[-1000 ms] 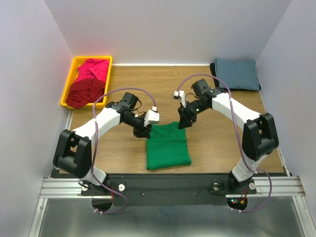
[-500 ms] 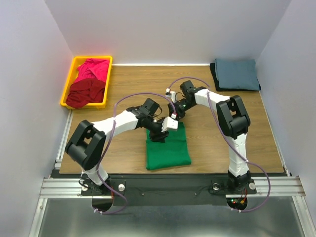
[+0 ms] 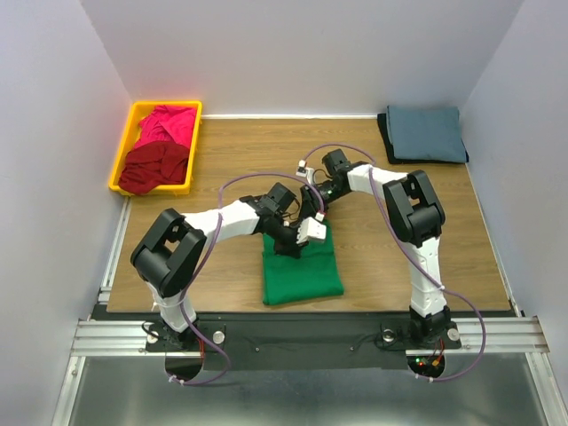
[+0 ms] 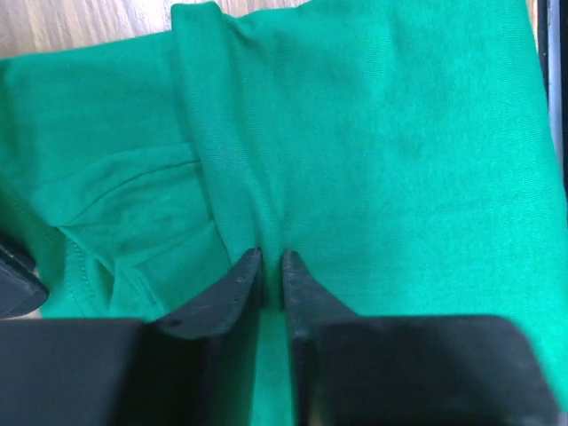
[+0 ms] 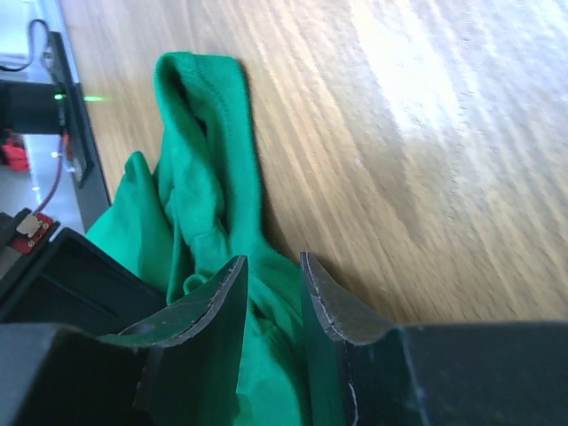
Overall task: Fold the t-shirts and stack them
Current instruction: Fold the tshirt
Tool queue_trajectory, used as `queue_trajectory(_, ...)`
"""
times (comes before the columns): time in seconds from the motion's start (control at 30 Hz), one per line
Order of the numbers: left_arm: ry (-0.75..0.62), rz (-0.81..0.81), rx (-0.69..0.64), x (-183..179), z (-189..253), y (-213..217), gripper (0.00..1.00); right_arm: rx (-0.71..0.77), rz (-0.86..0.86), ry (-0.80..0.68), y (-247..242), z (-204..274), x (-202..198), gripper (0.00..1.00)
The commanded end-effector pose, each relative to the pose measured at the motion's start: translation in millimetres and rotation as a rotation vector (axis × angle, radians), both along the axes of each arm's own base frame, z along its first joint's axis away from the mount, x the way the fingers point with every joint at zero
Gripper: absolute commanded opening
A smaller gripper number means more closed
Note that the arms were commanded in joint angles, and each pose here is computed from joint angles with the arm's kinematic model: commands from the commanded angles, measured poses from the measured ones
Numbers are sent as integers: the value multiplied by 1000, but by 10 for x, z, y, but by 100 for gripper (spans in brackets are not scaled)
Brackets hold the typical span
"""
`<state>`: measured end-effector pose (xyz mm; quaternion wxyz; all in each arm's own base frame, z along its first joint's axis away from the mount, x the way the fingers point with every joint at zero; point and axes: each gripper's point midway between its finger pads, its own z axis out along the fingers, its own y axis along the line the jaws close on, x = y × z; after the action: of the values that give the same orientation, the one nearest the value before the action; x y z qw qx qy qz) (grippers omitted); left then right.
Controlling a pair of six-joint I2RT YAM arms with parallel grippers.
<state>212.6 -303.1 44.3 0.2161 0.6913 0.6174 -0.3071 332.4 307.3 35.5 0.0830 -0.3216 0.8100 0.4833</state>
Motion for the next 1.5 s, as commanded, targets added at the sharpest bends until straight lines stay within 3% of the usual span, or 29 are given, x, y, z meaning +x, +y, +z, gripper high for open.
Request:
queue_trajectory(0.0,-36,-13,-42,52,253,-94,12,-38,-4,31,-75,-288,-80,35)
queue_trajectory(0.03,-44,-12,-45,54,324,-95,2,-39,-1,31,-80,-300,-89,34)
queue_trajectory(0.07,-45,-5,-49,55,371,-96,0,-42,2,32,-83,-314,-105,33)
queue_trajectory(0.33,-155,59,-91,191,943,-103,0,-43,19,63,-132,-410,-257,27)
queue_trajectory(0.73,-303,140,-17,893,630,-11,0,-30,25,60,-114,-387,-244,26)
queue_trajectory(0.93,-371,151,-43,1145,547,-14,0,-25,24,61,-94,-385,-213,26)
queue_trajectory(1.1,-341,129,-42,1093,423,-14,0,-46,0,15,-76,-298,-62,27)
queue_trajectory(1.27,-321,98,-59,939,458,19,0,-42,-78,-87,-80,37,399,33)
queue_trajectory(1.47,-322,81,-60,823,524,72,0,-32,-130,-91,-110,75,672,30)
